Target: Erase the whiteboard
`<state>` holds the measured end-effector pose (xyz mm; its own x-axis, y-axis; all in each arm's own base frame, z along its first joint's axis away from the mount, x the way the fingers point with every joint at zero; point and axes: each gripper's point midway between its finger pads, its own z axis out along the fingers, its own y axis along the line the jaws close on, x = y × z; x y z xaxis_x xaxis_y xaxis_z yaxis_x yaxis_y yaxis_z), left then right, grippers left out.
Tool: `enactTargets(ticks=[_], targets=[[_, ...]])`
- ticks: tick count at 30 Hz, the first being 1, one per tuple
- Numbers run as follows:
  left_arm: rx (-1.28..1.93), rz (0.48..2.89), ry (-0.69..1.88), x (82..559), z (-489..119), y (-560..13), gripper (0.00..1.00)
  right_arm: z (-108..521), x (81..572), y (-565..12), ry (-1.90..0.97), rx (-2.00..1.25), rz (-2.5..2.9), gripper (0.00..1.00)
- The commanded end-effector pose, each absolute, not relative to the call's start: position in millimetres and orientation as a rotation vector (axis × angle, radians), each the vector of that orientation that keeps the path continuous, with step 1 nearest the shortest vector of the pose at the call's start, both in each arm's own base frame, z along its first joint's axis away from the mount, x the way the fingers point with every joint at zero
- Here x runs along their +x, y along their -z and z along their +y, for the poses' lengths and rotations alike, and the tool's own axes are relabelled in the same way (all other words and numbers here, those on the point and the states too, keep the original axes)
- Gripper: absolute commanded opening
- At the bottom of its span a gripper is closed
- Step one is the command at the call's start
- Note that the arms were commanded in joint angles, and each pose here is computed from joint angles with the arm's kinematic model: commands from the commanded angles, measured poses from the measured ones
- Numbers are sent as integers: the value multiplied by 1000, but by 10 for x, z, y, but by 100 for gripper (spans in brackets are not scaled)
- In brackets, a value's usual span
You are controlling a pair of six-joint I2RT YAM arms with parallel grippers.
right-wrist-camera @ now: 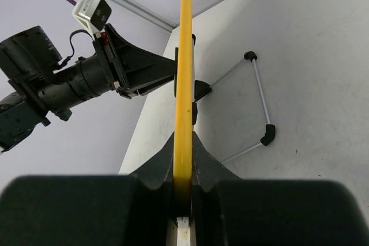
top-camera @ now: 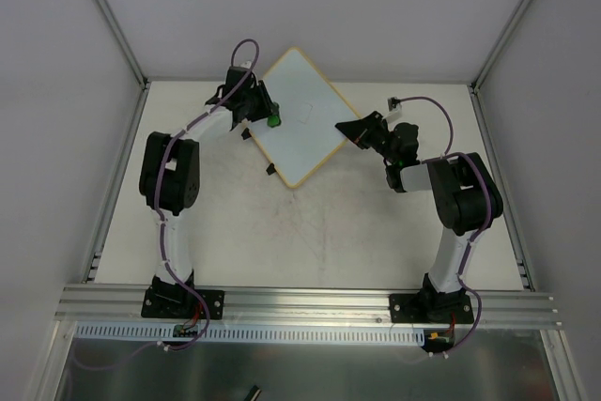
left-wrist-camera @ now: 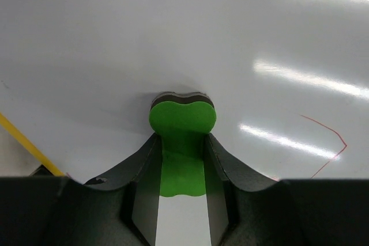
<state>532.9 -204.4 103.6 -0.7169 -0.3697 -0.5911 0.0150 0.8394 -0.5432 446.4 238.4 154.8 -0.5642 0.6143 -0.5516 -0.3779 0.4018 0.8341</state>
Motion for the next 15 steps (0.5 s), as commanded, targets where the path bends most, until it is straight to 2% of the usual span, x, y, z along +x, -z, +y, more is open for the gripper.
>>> enactTargets(ticks=[1,6,15], targets=[[9,2343,635,4996,-2660,-925,0,2538,4383,-1959,-1388,58,1581,0],[200,2266,559,4916,-2962,-1128,0,2539,4383,-1951,-1388,57,1583,0],[514,2180,630,4631,-3592,-1272,0,2544,4386,-1967,-1389,50,1579,0]])
